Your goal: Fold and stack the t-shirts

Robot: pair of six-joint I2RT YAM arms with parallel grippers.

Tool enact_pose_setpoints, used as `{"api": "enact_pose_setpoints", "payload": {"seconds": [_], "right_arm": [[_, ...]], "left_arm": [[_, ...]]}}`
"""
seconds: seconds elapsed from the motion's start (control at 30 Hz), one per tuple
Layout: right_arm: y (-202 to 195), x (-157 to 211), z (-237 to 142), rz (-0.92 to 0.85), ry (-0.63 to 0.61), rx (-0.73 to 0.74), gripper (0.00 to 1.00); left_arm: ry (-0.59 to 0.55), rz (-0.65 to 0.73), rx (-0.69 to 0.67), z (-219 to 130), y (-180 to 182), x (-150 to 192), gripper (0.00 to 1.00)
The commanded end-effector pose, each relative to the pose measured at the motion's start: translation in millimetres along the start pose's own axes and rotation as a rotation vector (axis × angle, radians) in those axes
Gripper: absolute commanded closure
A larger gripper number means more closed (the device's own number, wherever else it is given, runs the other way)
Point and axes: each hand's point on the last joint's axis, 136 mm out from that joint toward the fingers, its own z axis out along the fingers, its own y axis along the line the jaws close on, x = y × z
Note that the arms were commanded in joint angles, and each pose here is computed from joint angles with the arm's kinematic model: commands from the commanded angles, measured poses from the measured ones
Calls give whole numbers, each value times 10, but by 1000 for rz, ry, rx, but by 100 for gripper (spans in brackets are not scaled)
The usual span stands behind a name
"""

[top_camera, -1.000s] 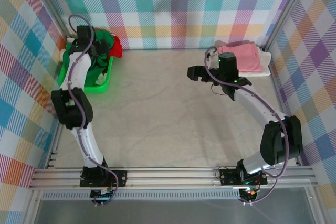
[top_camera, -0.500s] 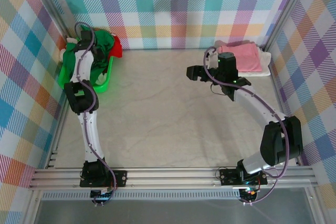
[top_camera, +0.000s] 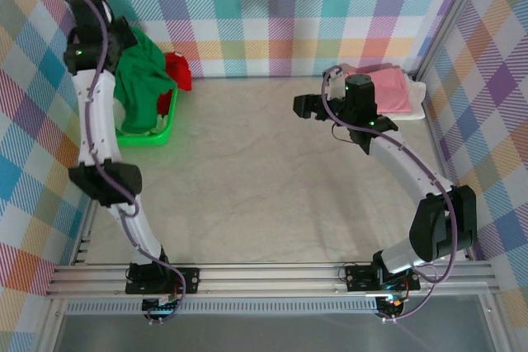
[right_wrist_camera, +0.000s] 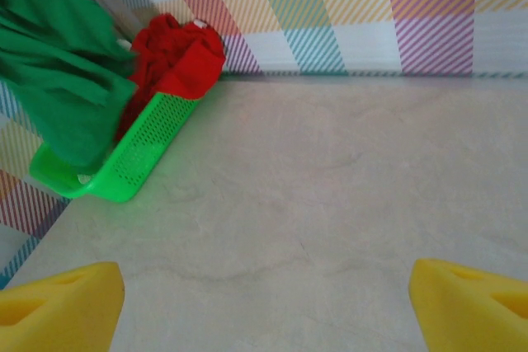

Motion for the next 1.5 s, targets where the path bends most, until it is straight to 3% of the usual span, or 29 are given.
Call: {"api": "enact_pose_setpoints", "payload": {"seconds": [0.0, 0.17, 0.27, 0.37, 0.47, 0.5, 0.53, 0.67, 0.73, 0.87, 0.97, 1.03, 1.1, 1.27, 1.47], "right_arm": [[50, -206, -29, -47, -45, 5, 11], [-29, -342, -160, -36, -108, 84, 11], [-151, -394, -284, -1, -138, 177, 10], [-379, -382, -479, 69, -187, 321, 10], [-541, -286, -664, 116, -224, 405, 10], [-589, -242, -712, 127, -230, 433, 9], [-647, -181, -760, 137, -232, 463, 9], [-869, 93, -855, 186, -183, 550, 8], [-895, 202, -861, 188, -151, 558, 8], [-744, 382, -705, 116, -68, 435, 9], [-471, 600, -441, 85, 60, 240, 13], [-273, 799, -286, 67, 165, 135, 16], [-69, 1038, -155, 24, 270, 63, 19], [219, 1684, 30, 13, 483, 13, 22], [244, 2307, 209, 45, 652, 75, 26]], "left_arm": [[-207, 32, 307, -882, -821, -612, 100], [-309, 85, 631, -1854, -1697, -762, 100], [-295, 79, 735, -2128, -2023, -668, 100], [-204, 131, 741, -2006, -2323, -305, 100], [-41, 161, 735, -1478, -2639, 287, 100], [8, 169, 741, -1295, -2749, 488, 94], [72, 184, 752, -1050, -2888, 759, 70], [258, 200, 695, -347, -3035, 1481, 13], [318, 191, 635, -336, -2938, 1600, 3], [358, 320, 513, -618, -2747, 2004, 4], [342, 277, 529, -897, -2425, 2392, 13], [398, 257, 487, -999, -2102, 2738, 19], [527, 260, 421, -1057, -1787, 3200, 25], [843, 177, 366, -1380, -1282, 4365, 30], [934, 204, 390, -1582, -1150, 5050, 30]]}}
